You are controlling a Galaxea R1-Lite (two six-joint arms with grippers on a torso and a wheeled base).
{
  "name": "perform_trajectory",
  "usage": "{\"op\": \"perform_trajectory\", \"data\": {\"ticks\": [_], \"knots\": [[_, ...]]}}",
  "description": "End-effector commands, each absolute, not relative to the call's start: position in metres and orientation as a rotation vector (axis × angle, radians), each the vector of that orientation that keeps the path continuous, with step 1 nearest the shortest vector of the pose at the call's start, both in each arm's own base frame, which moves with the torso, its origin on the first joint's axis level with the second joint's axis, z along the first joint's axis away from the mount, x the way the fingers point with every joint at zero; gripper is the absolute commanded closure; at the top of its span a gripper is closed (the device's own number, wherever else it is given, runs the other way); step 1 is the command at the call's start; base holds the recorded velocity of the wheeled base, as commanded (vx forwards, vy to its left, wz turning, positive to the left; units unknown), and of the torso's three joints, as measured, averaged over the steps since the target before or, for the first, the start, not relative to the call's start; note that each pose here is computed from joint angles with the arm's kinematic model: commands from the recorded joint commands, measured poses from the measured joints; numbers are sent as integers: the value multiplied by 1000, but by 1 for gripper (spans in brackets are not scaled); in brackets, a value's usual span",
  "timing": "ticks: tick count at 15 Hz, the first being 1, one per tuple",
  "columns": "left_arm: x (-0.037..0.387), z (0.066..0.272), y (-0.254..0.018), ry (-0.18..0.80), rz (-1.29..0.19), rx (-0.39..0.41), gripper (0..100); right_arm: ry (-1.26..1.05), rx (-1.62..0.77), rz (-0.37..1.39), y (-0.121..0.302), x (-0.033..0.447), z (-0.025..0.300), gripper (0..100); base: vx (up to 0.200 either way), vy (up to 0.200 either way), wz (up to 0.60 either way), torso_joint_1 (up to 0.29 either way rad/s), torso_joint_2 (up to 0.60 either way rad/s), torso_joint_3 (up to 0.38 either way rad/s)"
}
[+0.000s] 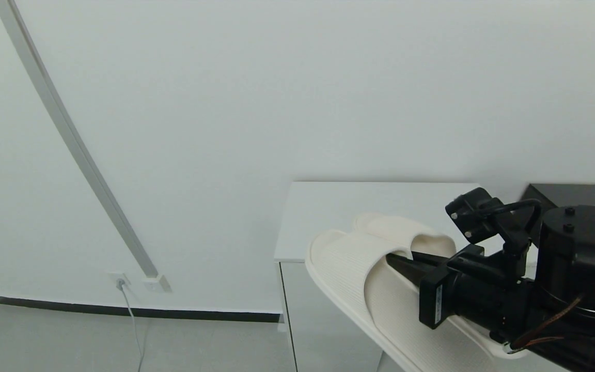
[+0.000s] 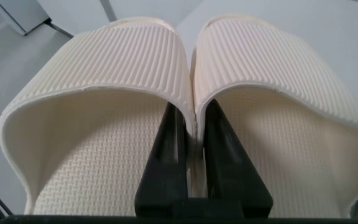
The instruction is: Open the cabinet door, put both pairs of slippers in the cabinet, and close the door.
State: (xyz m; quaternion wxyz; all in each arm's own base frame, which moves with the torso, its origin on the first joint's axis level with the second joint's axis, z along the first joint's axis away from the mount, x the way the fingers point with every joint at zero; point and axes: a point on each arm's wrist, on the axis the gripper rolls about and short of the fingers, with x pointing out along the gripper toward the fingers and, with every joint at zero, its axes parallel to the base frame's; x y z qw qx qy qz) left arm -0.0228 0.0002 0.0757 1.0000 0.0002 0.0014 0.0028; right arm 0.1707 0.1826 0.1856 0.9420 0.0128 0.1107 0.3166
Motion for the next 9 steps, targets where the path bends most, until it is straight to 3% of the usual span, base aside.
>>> {"op": "perform_trajectory", "data": {"ticks": [1,9], "knots": [[-23,76,0,2,6,0,100,237,16,644,184,172,182,100,-200,0,0,-2,7,-2],[-23,76,0,2,5,0,100,245,8,650,185,171,180,100,0,0,0,0,0,0]]}}
